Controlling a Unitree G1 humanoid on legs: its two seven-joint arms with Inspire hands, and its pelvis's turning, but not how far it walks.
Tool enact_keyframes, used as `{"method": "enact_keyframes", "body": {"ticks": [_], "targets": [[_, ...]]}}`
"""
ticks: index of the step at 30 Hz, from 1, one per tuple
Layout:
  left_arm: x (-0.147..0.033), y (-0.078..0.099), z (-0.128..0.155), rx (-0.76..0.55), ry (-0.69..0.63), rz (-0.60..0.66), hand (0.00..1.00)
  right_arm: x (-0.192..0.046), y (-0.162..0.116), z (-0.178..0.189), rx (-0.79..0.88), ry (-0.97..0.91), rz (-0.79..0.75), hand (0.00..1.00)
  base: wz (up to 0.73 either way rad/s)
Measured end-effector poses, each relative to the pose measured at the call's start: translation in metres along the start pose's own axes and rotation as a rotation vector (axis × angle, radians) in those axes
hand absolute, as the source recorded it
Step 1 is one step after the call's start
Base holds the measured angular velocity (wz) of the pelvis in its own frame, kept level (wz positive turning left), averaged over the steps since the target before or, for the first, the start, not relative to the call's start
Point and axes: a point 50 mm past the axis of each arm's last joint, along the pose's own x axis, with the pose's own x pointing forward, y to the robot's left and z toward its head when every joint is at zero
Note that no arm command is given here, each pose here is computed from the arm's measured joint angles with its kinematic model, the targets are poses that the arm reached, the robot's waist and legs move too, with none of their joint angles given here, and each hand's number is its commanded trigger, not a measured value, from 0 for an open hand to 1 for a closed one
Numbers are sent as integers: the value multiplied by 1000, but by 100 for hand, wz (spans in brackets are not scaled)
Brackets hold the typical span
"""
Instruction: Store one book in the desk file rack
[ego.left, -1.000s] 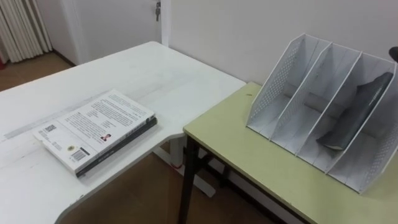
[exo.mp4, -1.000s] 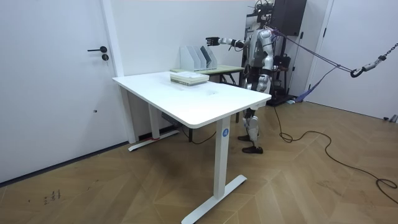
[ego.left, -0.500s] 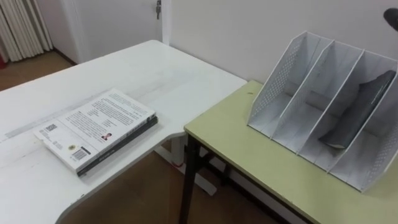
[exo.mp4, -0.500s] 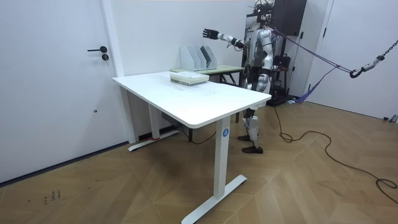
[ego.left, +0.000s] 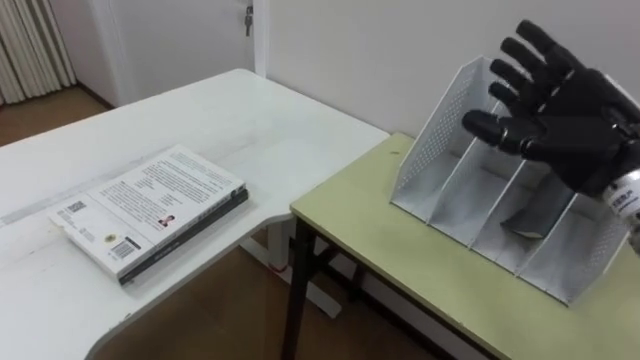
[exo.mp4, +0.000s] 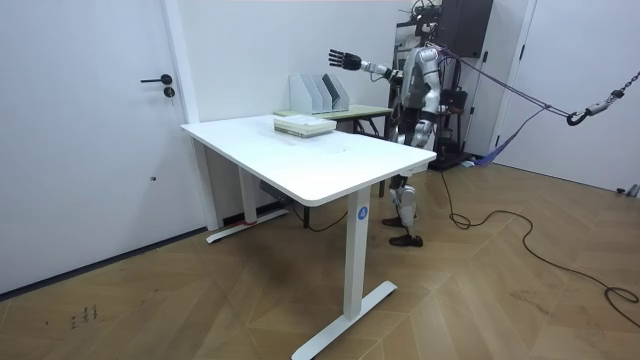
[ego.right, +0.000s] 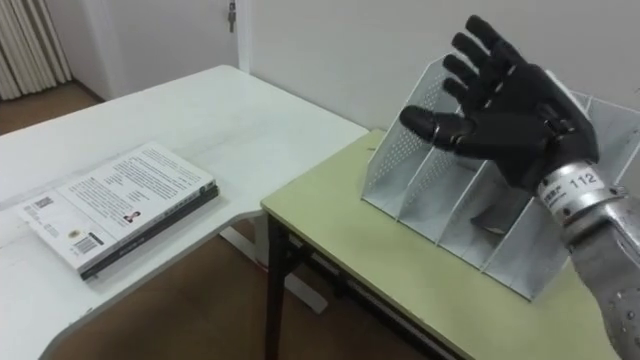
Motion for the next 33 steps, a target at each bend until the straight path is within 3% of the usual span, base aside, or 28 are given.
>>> {"method": "enact_keyframes", "body": {"ticks": [5, 11, 18, 28, 32, 33], "targets": [[0, 1, 3, 28, 9, -9, 0, -12, 18, -14, -50, 75, 210, 0, 0], [3, -2, 12, 64, 9, -32, 0, -39, 38, -65, -211, 380, 416, 0, -1], [9, -10, 28, 127, 10, -61, 0, -107, 49, -133, -387, 881, 596, 0, -1], [12, -17, 29, 149, 14, -55, 0, -157, 33, -185, -611, 1325, 604, 0, -7], [15, -23, 25, 138, 15, -52, 0, -211, 31, -225, -574, 1571, 521, 0, 2], [15, -25, 21, 125, 18, -50, 0, -233, 32, -235, -573, 1663, 514, 0, 0]]}}
